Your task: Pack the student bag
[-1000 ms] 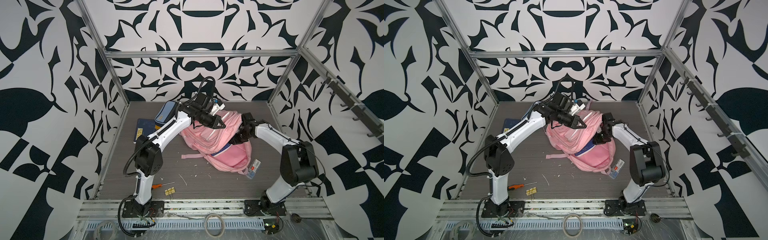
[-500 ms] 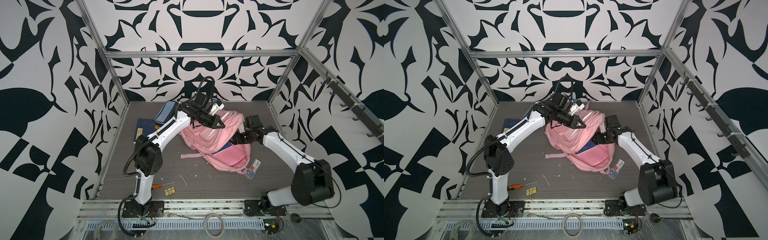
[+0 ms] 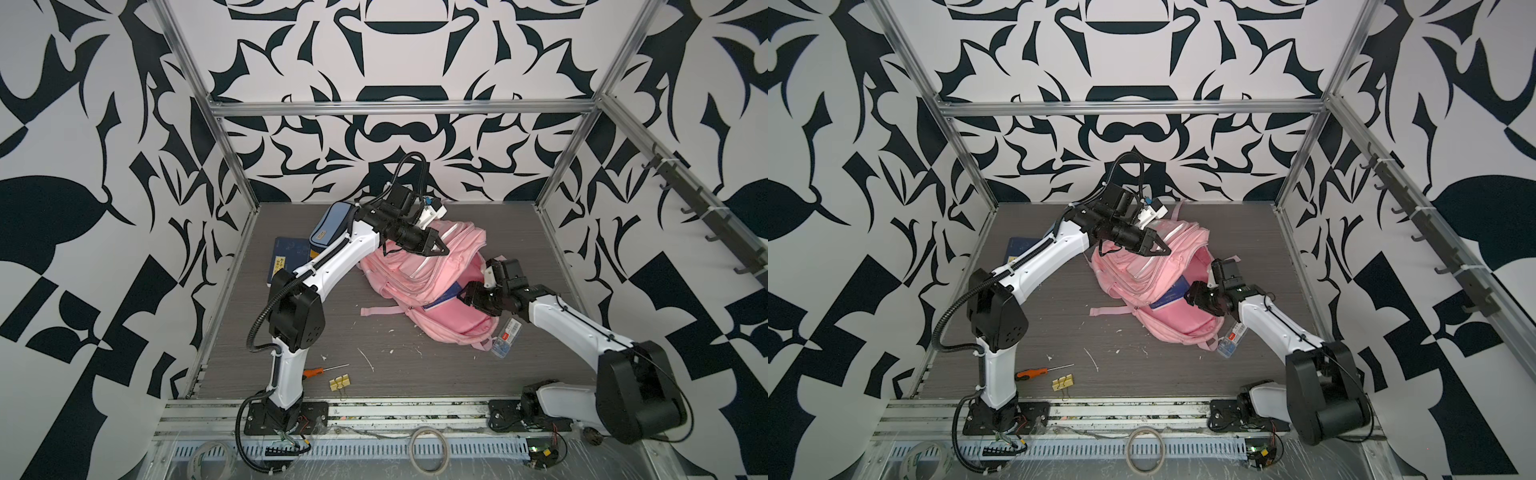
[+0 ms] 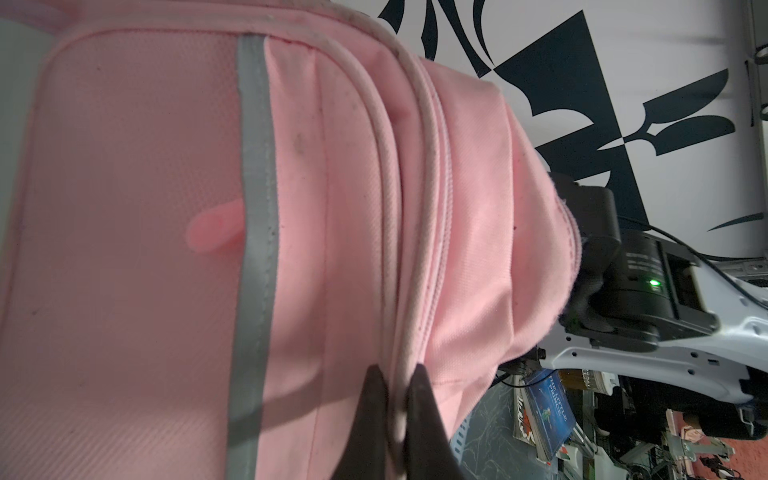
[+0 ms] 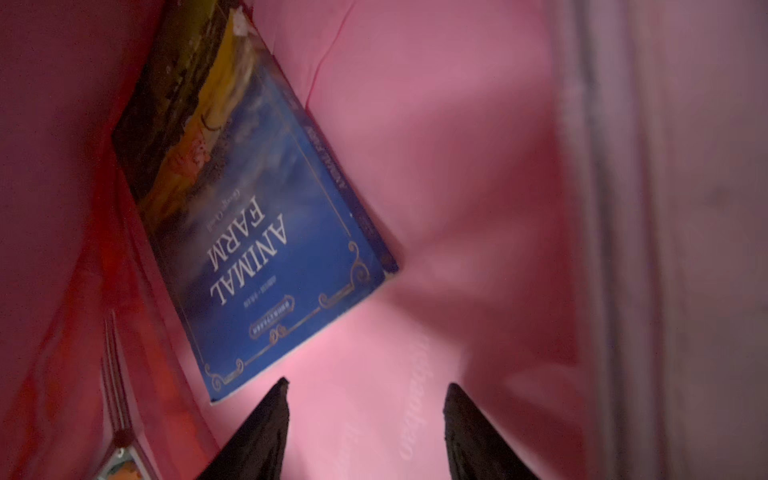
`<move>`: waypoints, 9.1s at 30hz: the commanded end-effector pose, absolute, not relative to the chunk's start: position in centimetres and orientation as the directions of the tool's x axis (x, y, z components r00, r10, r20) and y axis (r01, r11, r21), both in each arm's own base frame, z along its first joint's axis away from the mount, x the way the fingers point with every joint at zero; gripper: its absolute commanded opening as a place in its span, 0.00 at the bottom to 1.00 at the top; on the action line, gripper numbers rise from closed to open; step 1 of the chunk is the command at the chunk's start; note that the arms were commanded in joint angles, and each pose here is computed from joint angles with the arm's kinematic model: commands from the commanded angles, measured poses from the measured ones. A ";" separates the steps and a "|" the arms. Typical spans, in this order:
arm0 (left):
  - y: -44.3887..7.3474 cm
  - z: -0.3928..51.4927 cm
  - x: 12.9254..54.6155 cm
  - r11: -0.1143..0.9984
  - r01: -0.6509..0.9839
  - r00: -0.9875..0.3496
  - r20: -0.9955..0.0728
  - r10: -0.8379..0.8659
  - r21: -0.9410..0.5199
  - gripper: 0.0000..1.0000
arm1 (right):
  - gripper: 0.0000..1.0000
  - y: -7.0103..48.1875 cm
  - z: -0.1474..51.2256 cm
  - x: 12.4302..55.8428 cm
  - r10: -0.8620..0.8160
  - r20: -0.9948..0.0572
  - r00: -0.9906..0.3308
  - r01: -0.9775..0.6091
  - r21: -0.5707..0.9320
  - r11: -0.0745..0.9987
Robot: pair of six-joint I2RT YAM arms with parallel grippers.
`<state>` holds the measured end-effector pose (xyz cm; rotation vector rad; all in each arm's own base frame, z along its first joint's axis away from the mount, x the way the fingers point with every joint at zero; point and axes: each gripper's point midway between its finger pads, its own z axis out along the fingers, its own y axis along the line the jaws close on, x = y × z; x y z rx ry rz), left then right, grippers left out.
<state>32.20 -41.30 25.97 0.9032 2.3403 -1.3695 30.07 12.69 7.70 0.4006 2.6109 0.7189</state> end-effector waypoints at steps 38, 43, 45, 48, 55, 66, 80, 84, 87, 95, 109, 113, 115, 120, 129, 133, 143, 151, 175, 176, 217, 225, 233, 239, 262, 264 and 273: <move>-42.2 24.3 32.7 0.375 0.590 -0.805 -0.486 0.339 -0.715 0.00 | 0.61 12.1 11.0 34.3 0.481 -0.525 -0.702 0.080 0.614 0.785; -41.7 23.3 34.0 0.416 0.555 -0.831 -0.457 0.317 -0.721 0.11 | 0.63 9.6 13.4 30.2 0.480 -0.561 -0.674 0.122 0.557 0.821; -41.6 23.0 34.3 0.427 0.549 -0.835 -0.451 0.315 -0.719 0.14 | 0.64 8.8 14.6 28.9 0.482 -0.581 -0.656 0.131 0.542 0.830; -41.5 22.6 34.5 0.440 0.538 -0.843 -0.438 0.313 -0.719 0.25 | 0.65 7.9 16.2 27.5 0.482 -0.609 -0.630 0.130 0.529 0.839; -39.1 24.3 33.1 0.471 0.573 -0.820 -0.467 0.332 -0.671 0.58 | 0.64 6.6 18.5 26.1 0.476 -0.639 -0.605 0.152 0.494 0.856; -12.7 19.2 38.9 0.803 0.066 -0.942 -0.301 -0.145 -0.593 0.75 | 0.76 10.3 23.6 28.2 0.326 -0.710 -0.624 -0.088 0.478 0.874; 8.3 11.9 44.4 0.805 -0.380 -0.809 -0.260 -0.528 -0.456 1.00 | 0.96 21.7 26.0 30.2 0.073 -0.761 -0.645 -0.388 0.408 0.826; 12.1 9.5 44.3 0.806 -0.441 -0.799 -0.237 -0.553 -0.394 1.00 | 0.96 24.3 25.8 30.0 0.051 -0.760 -0.648 -0.424 0.414 0.805; 13.0 8.3 44.5 0.817 -0.438 -0.815 -0.218 -0.537 -0.374 0.98 | 0.96 25.0 25.7 29.9 0.043 -0.759 -0.650 -0.430 0.414 0.802; 12.0 4.8 44.4 0.783 -0.471 -0.831 -0.095 -0.548 -0.406 0.91 | 0.95 24.6 25.6 29.8 0.045 -0.761 -0.647 -0.417 0.403 0.815; 9.5 1.9 42.4 0.780 -0.471 -0.850 -0.025 -0.526 -0.412 0.48 | 0.88 24.0 25.4 30.0 0.050 -0.770 -0.636 -0.401 0.385 0.831; 9.2 1.6 41.9 0.773 -0.476 -0.848 -0.013 -0.529 -0.419 0.33 | 0.84 23.8 25.4 29.8 0.052 -0.772 -0.633 -0.399 0.383 0.833; 8.8 1.4 41.7 0.773 -0.475 -0.850 -0.007 -0.526 -0.421 0.31 | 0.81 23.7 25.5 29.8 0.054 -0.775 -0.630 -0.401 0.384 0.832; 8.2 1.3 41.1 0.778 -0.470 -0.857 0.003 -0.516 -0.417 0.25 | 0.77 23.3 25.6 29.4 0.054 -0.781 -0.622 -0.400 0.377 0.835; 5.9 2.0 39.2 0.805 -0.436 -0.880 0.004 -0.475 -0.402 0.10 | 0.73 22.3 25.5 29.2 0.066 -0.794 -0.604 -0.385 0.363 0.849; 5.0 2.7 38.3 0.811 -0.426 -0.885 -0.002 -0.466 -0.402 0.04 | 0.72 22.3 25.4 29.3 0.064 -0.800 -0.597 -0.387 0.356 0.850; 1.1 4.5 32.8 0.805 -0.413 -0.897 0.037 -0.441 -0.426 0.00 | 0.69 23.1 25.0 30.7 0.028 -0.823 -0.567 -0.414 0.315 0.854; -3.0 5.9 27.9 0.810 -0.381 -0.919 0.087 -0.385 -0.445 0.00 | 0.66 27.6 20.1 32.3 0.018 -0.653 -0.757 -0.370 0.451 0.813; -9.1 5.0 22.7 0.816 -0.373 -0.925 0.106 -0.365 -0.441 0.18 | 0.63 44.2 9.5 33.0 -0.245 -0.342 -0.907 -0.415 0.627 0.660; -8.9 5.0 22.7 0.820 -0.374 -0.924 0.099 -0.369 -0.433 0.22 | 0.63 44.2 9.0 32.9 -0.249 -0.332 -0.910 -0.410 0.626 0.663; -9.0 1.7 24.4 0.840 -0.325 -0.943 0.084 -0.321 -0.434 0.43 | 0.53 42.9 2.7 30.4 -0.270 -0.164 -0.949 -0.308 0.667 0.678; -9.7 0.3 23.9 0.815 -0.355 -0.933 0.128 -0.335 -0.458 0.30 | 0.52 44.5 2.2 29.2 -0.243 -0.110 -0.964 -0.238 0.769 0.594; -10.3 -0.1 24.3 0.793 -0.357 -0.932 0.131 -0.338 -0.494 0.27 | 0.45 46.1 5.3 28.1 -0.248 -0.125 -0.961 -0.229 0.862 0.453; -11.3 0.4 25.4 0.772 -0.335 -0.938 0.118 -0.325 -0.539 0.27 | 0.45 46.7 7.8 26.9 -0.276 -0.168 -0.946 -0.265 0.892 0.365; -11.7 0.4 26.0 0.764 -0.323 -0.941 0.108 -0.319 -0.558 0.27 | 0.32 43.5 11.3 25.9 -0.318 -0.344 -0.883 -0.457 0.783 0.422; -11.8 0.4 26.0 0.763 -0.320 -0.942 0.107 -0.317 -0.561 0.27 | 0.28 43.0 11.3 26.0 -0.327 -0.357 -0.875 -0.476 0.756 0.450; -12.2 2.2 26.6 0.752 -0.279 -0.950 0.059 -0.305 -0.598 0.28 | 0.00 40.6 11.4 26.2 -0.388 -0.391 -0.835 -0.550 0.631 0.547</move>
